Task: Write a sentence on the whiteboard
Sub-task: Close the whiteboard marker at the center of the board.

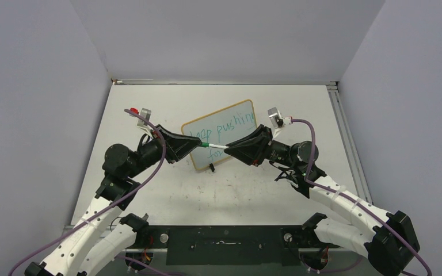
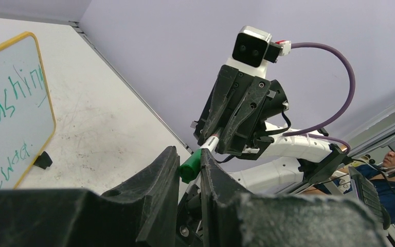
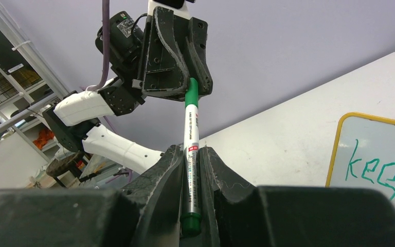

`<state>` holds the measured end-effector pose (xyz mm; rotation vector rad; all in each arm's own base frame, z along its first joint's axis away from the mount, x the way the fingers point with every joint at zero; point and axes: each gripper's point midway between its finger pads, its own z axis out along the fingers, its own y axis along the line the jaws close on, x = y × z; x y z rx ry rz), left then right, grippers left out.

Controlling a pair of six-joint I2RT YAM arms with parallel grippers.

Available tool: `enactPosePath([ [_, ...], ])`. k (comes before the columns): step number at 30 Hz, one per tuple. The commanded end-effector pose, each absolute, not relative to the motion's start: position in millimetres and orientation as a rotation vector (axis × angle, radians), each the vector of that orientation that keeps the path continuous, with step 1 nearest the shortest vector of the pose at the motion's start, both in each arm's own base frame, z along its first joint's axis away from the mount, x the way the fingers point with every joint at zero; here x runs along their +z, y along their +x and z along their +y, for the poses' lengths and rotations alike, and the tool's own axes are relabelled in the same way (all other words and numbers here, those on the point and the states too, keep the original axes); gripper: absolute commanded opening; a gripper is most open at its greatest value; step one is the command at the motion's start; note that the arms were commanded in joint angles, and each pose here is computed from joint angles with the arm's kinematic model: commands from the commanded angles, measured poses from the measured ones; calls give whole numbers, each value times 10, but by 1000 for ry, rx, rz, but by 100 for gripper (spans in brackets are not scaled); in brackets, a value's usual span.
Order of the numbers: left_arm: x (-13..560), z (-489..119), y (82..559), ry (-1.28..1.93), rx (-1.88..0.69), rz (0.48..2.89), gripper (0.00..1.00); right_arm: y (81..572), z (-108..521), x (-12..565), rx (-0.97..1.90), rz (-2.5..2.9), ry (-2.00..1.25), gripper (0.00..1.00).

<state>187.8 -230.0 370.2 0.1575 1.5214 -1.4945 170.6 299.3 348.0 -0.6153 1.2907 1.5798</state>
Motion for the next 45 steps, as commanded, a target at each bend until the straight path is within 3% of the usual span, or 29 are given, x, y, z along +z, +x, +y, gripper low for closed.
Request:
enactPosePath([
  [1,3808,-2351,1737,259,-1554,1456,0,1715,2994,3635,1569,1221,-626,5],
  [45,3401,-2645,1422,447,-1641,1500,0,1711,3122,3628,1616,1217,-613,5],
])
